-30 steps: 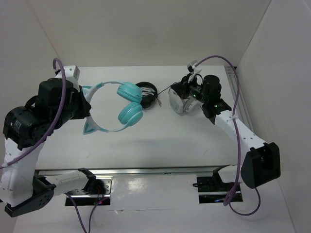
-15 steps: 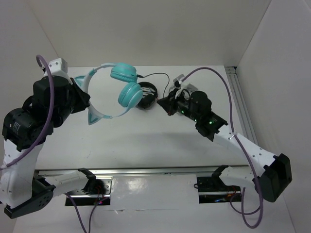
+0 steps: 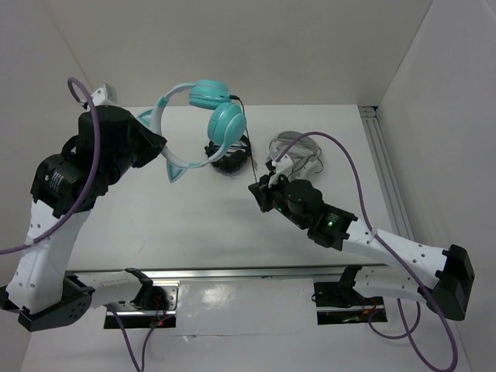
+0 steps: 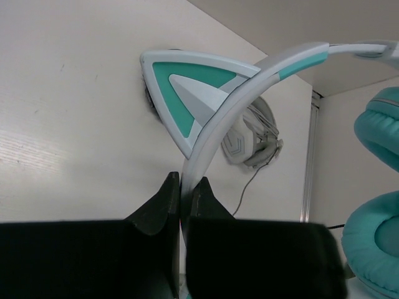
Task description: Wrap the headphones
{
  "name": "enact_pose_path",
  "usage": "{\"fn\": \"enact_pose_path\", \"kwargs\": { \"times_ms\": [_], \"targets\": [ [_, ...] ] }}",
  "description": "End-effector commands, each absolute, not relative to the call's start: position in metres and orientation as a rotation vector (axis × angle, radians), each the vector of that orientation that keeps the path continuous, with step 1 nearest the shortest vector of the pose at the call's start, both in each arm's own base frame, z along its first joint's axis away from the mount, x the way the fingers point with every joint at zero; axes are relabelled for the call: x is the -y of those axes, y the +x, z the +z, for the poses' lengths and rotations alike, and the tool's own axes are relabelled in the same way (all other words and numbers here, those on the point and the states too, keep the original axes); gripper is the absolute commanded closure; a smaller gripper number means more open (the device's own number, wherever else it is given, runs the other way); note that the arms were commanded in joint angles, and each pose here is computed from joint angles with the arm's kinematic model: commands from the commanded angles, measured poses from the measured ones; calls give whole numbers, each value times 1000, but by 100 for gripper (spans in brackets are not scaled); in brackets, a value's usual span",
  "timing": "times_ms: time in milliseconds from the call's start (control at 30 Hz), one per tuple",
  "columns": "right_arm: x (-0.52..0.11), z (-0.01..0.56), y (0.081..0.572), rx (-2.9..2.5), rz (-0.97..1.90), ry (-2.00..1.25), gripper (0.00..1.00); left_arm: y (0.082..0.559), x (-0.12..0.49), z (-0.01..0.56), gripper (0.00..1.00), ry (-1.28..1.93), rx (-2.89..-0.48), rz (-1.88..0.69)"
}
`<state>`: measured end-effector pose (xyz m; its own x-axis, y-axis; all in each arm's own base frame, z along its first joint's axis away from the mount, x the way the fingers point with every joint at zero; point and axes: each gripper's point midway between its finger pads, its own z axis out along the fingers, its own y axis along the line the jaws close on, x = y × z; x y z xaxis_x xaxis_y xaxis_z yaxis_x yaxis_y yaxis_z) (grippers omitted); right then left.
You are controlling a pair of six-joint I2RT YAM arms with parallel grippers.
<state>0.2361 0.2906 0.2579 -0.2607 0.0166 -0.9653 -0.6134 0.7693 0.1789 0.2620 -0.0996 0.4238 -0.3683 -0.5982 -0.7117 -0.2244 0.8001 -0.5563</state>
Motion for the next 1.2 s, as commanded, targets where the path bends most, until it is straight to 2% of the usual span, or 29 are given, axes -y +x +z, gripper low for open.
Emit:
{"fn": "enact_pose_path", "kwargs": {
  "times_ms": [0, 133, 300, 533, 633, 667, 767, 833, 1000, 1167],
  "targets": [
    [-287, 263, 248, -1668, 655, -450, 91, 245, 103, 518, 100, -663, -1646, -785],
    [-311, 251, 257, -1646, 741, -552, 86, 221, 104, 540, 100, -619, -1604, -892],
    [-331, 248, 266, -1616, 797, -602, 86, 196, 100, 554, 100, -567, -1572, -954],
    [-337, 243, 278, -1623, 789, -595, 84, 193, 94, 547, 100, -585, -1573, -931],
    [-328, 228, 286, -1653, 757, -577, 71, 190, 90, 549, 100, -593, -1559, -926],
    [-327, 224, 285, -1655, 756, -577, 69, 190, 90, 549, 100, -593, -1559, -926],
    [-320, 215, 289, -1675, 751, -560, 91, 191, 88, 549, 100, -599, -1555, -919],
    [-319, 215, 289, -1675, 751, -560, 98, 193, 90, 545, 100, -601, -1567, -912],
    [-304, 217, 304, -1700, 637, -480, 99, 206, 97, 526, 100, -615, -1615, -890],
    [-234, 224, 336, -1755, 270, -150, 100, 218, 107, 506, 100, -594, -1679, -860]
  ]
}}
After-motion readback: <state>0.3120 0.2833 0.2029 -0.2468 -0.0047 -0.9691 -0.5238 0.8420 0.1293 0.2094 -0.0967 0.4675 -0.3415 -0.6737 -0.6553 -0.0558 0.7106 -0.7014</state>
